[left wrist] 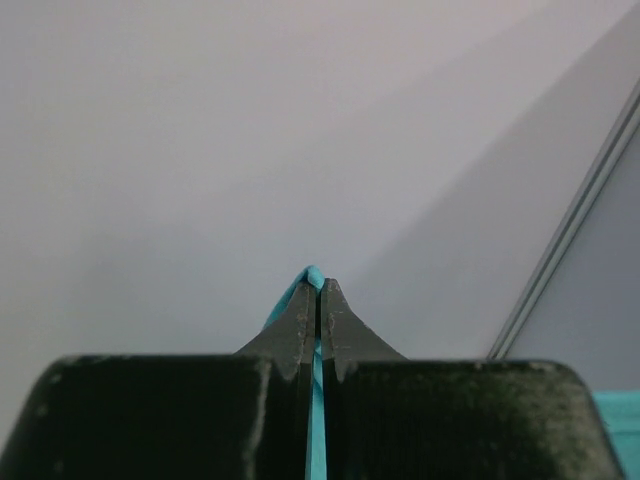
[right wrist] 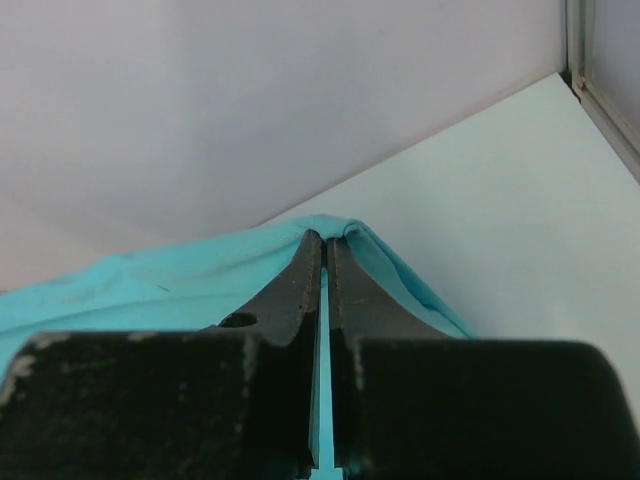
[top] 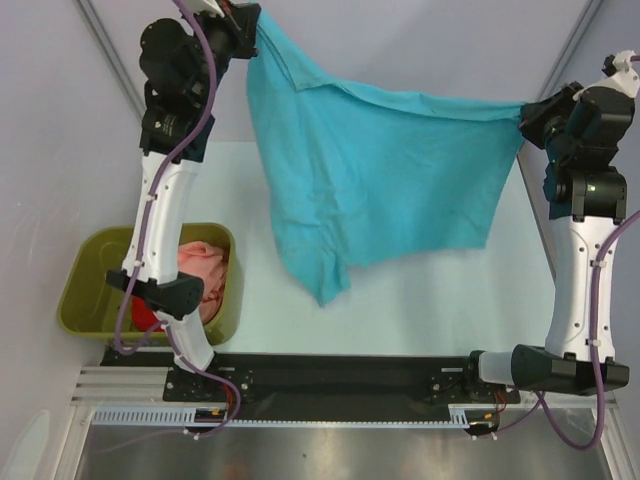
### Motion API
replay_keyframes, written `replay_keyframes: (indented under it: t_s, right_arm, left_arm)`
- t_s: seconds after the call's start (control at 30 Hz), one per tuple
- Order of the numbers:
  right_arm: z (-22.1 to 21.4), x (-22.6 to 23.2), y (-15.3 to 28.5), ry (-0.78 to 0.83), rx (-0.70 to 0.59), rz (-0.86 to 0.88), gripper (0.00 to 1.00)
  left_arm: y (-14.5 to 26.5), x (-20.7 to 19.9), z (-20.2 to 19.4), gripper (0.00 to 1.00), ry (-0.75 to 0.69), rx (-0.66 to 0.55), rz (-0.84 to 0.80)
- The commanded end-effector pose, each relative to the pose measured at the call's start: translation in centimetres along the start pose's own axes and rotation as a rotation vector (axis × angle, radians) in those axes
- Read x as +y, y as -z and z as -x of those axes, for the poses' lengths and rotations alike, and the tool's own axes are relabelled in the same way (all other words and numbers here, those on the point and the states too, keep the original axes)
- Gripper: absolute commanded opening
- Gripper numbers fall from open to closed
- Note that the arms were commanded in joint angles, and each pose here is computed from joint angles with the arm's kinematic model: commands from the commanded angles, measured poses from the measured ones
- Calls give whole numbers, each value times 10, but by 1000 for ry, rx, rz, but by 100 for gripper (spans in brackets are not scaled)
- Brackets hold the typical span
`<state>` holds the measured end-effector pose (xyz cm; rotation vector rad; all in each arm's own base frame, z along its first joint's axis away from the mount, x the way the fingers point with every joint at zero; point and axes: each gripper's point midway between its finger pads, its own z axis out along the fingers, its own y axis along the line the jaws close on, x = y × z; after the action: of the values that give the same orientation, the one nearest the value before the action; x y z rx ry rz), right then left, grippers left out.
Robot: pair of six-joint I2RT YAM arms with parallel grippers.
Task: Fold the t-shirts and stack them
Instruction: Flatten the tshirt out
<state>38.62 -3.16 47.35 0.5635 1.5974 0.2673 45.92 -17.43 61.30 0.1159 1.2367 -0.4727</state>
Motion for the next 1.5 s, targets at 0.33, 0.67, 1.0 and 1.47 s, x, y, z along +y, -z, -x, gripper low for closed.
replay_keyframes:
  t_s: [0.33, 0.67, 1.0, 1.47]
  right_arm:
    - [51, 16, 113, 10, -210, 82, 0]
    - [67, 19, 221, 6, -302, 133, 0]
    - [34, -11, 178, 15, -258, 35, 0]
    - [-168, -163, -49, 81, 98, -311, 0]
  left_arm:
    - [133, -42, 152, 0, 9, -281, -118]
    - [238, -67, 195, 0, 70, -357, -202]
    - [194, -61, 135, 0, 74, -245, -220]
    - [41, 22, -309, 0, 119, 463, -98]
